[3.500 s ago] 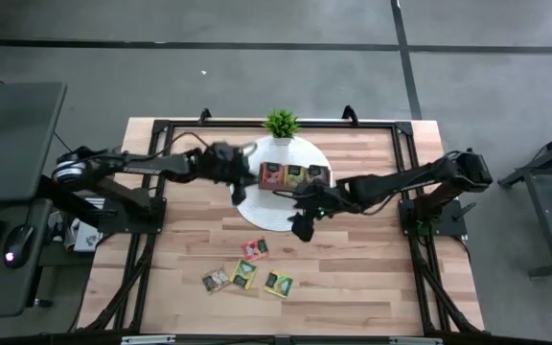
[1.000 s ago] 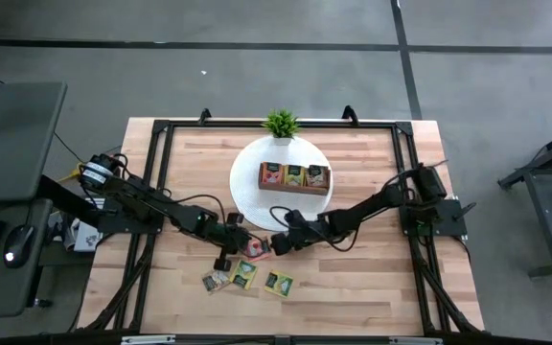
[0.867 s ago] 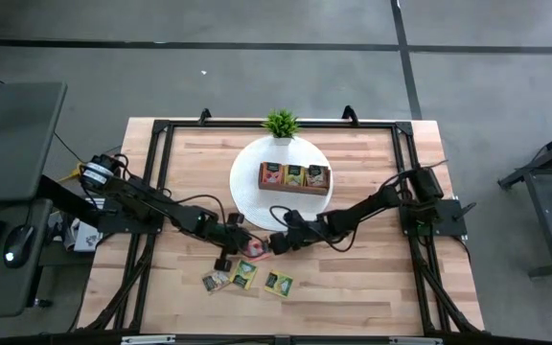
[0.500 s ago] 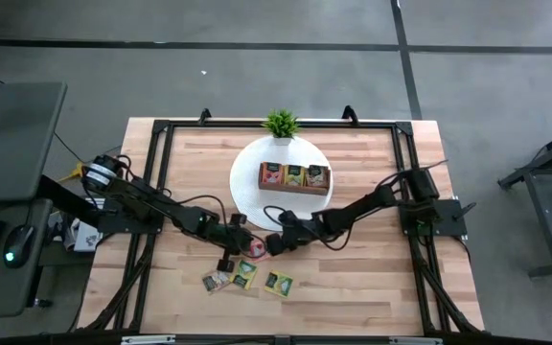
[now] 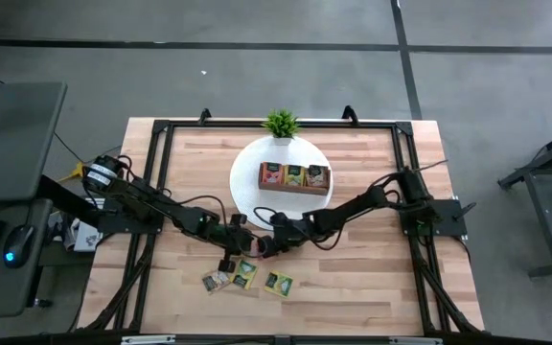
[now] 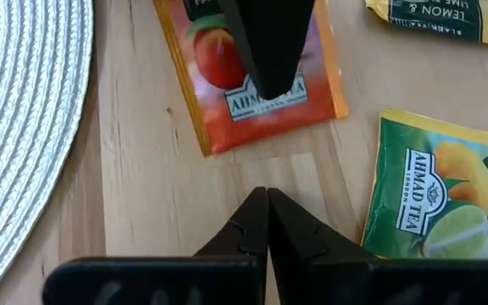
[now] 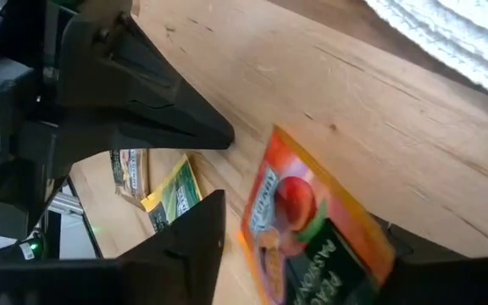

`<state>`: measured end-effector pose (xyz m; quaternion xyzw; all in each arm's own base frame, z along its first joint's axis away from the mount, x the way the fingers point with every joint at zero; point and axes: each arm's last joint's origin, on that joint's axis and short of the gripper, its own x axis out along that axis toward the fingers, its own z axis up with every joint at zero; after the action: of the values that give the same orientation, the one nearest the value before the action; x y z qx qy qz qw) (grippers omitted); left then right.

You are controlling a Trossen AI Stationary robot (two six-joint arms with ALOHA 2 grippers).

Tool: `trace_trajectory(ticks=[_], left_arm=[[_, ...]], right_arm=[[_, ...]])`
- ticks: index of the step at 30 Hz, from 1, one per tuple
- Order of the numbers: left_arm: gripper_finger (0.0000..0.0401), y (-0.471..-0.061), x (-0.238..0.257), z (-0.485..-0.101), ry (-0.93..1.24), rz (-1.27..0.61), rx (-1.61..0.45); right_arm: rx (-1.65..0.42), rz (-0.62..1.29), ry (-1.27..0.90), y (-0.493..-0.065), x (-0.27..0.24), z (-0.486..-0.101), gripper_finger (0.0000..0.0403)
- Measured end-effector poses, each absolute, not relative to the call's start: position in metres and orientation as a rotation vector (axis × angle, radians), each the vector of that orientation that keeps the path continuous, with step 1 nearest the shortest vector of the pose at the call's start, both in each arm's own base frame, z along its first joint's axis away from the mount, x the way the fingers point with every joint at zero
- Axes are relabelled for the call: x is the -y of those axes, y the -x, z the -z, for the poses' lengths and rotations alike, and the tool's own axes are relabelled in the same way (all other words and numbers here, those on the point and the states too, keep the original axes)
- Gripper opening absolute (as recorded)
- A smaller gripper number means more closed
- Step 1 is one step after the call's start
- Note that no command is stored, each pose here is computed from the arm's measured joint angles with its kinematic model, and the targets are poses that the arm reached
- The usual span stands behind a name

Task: Pick & Place Tea
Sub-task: Put the orange tea bag into the left section of the wooden organizer

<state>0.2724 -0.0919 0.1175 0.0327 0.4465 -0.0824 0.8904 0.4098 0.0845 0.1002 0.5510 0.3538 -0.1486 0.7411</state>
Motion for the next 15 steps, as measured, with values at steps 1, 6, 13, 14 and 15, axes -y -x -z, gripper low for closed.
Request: trace_trajectory(ticks=[1, 6, 13, 14, 15], left_arm=[[0.0000, -0.2724, 0.0919, -0.1175, -0.068, 0.171, -0.927], [0.0000, -0.2724, 0.0919, -0.1175, -0.067, 0.171, -0.928], [0.0000, -0.2723, 0.0919, -0.1173, -0.064, 0.170, -0.929], [0.0000, -0.2723, 0.0919, -0.1173, -0.064, 0.170, -0.929], [0.0000, -0.2723, 0.0919, -0.1173, -0.064, 0.170, -0.929]], right_arm=[[-0.779, 0.329, -1.205, -0.4095, -0.0844, -0.0998, 0.0167], [-0.793, 0.324, -1.196, -0.4090, -0.0846, -0.0990, 0.0097], [-0.799, 0.292, -1.163, -0.4089, -0.0858, -0.0993, 0.0010], [-0.799, 0.291, -1.162, -0.4089, -0.0859, -0.0993, 0.0015], [-0.802, 0.288, -1.164, -0.4089, -0.0860, -0.0993, 0.0020]])
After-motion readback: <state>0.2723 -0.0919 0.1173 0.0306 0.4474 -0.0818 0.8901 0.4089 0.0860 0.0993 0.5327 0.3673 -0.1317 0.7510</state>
